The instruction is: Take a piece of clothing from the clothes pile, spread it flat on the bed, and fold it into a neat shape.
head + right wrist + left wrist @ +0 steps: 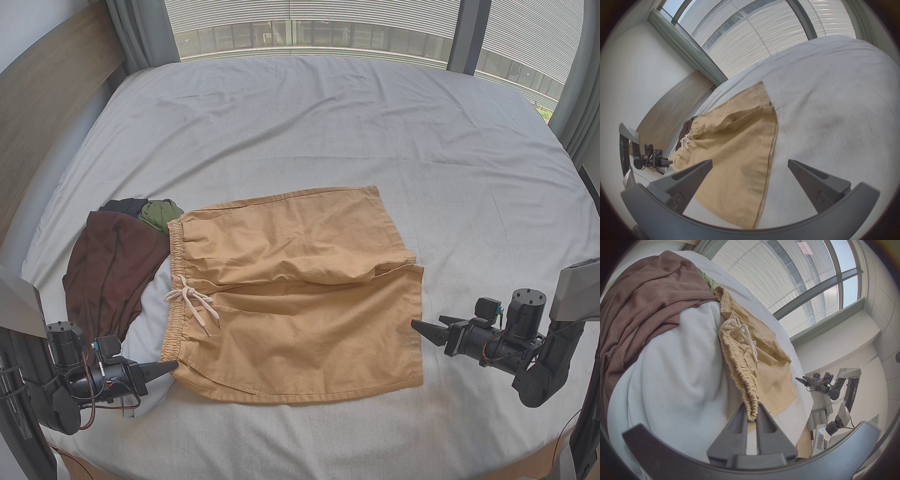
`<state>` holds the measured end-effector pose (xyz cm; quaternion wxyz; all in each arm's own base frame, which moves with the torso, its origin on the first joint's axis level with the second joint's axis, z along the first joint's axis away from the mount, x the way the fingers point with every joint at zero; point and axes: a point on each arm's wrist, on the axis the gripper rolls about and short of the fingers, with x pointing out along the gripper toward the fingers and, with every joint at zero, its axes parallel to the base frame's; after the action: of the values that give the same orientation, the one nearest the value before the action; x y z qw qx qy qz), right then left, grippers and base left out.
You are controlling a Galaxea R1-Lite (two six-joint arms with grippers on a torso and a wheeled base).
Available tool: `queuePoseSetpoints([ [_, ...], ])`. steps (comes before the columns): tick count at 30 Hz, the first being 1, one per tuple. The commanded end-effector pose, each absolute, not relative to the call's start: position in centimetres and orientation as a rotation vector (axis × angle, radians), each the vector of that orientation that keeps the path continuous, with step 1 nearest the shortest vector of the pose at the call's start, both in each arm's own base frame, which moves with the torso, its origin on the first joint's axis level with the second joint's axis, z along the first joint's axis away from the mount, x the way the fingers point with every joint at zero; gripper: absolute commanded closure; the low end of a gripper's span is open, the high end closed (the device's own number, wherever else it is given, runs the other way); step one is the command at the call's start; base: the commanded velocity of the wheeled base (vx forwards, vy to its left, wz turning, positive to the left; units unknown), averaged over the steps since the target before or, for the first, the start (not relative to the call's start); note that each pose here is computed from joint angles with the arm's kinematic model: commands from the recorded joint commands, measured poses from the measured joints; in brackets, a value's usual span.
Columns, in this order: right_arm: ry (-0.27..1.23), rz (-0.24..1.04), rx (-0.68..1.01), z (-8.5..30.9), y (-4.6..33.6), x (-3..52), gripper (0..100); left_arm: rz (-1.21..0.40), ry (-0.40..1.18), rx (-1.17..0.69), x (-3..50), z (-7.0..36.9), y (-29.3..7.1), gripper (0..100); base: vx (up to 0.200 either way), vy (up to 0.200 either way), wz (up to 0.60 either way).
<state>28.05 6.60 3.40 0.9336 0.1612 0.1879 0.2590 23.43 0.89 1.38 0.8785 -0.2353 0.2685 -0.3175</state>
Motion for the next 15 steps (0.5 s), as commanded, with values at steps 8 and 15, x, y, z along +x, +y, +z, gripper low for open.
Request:
queuePoseSetpoints([
  [8,0.593,0.587,0.236,-0.2,6.6,24.5,0,-0.671,0.557,-0.479,23.6,1.3,0.8,100,0.000,0.000,0.00],
  [15,0.662,0.646,0.239,-1.4,7.0,23.7,0,-0.668,0.561,-0.485,23.6,1.2,0.8,100,0.000,0.000,0.00],
])
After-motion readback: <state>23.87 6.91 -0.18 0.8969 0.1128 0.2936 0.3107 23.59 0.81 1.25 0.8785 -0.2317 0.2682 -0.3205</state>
